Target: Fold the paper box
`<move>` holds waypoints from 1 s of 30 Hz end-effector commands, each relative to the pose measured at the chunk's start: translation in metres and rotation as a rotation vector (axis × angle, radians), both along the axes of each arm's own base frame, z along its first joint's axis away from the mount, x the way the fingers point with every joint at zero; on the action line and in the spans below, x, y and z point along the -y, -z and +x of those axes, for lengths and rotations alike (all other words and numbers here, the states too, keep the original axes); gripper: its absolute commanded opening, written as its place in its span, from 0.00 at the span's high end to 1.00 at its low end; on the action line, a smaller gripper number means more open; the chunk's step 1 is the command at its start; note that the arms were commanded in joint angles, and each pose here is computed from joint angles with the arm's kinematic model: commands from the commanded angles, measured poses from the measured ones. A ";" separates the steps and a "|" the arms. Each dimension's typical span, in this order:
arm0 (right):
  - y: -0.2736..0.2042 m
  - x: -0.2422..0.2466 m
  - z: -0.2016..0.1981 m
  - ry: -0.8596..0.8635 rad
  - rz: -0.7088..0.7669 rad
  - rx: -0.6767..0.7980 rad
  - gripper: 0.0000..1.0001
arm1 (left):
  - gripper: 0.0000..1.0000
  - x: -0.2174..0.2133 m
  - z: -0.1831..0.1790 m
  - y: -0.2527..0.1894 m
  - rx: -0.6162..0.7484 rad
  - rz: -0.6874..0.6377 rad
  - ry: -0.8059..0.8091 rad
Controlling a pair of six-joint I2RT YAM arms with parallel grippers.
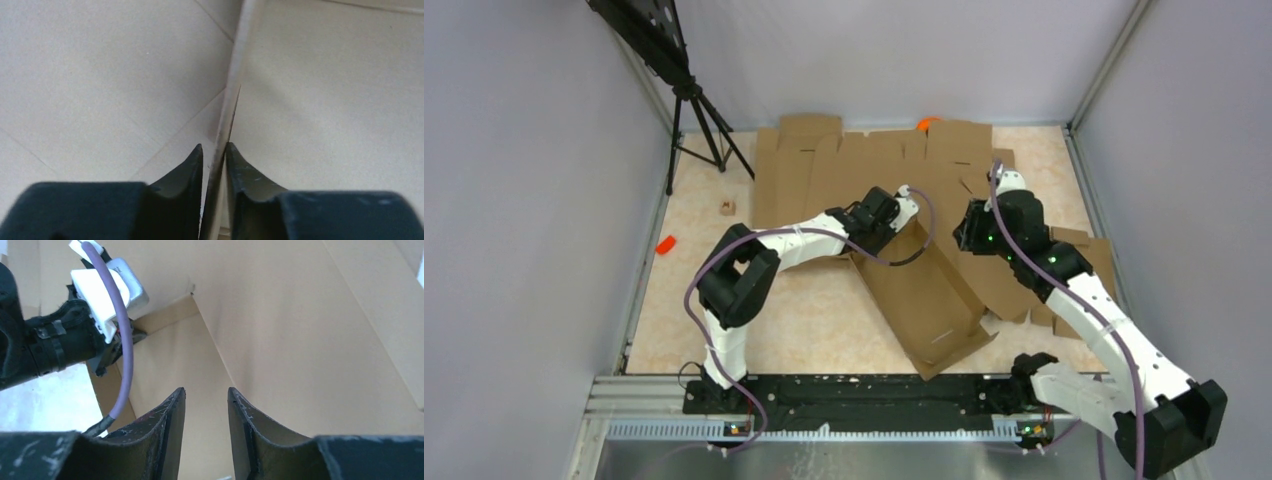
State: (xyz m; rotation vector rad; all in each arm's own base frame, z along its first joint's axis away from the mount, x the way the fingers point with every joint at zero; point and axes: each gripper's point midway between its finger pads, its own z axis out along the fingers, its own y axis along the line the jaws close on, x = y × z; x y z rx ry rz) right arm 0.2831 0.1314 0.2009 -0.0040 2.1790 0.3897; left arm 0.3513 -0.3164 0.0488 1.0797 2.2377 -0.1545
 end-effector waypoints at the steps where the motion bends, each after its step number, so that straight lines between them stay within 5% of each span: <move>1: 0.006 0.022 -0.015 0.093 -0.021 -0.015 0.63 | 0.88 0.009 0.007 -0.009 0.020 -0.047 -0.017; 3: -0.001 0.030 -0.018 0.133 -0.007 0.016 0.63 | 1.00 0.006 0.010 -0.017 0.042 -0.053 -0.044; 14: -0.028 0.039 -0.028 0.193 0.078 0.109 0.66 | 1.00 -0.030 -0.017 -0.089 0.050 -0.330 -0.371; 20: -0.033 0.034 -0.032 0.172 0.126 0.127 0.67 | 1.00 -0.027 -0.039 -0.130 0.052 -0.550 -0.362; 30: -0.026 0.025 -0.047 0.111 0.152 0.081 0.67 | 1.00 -0.126 -0.020 -0.112 0.119 -0.475 -0.912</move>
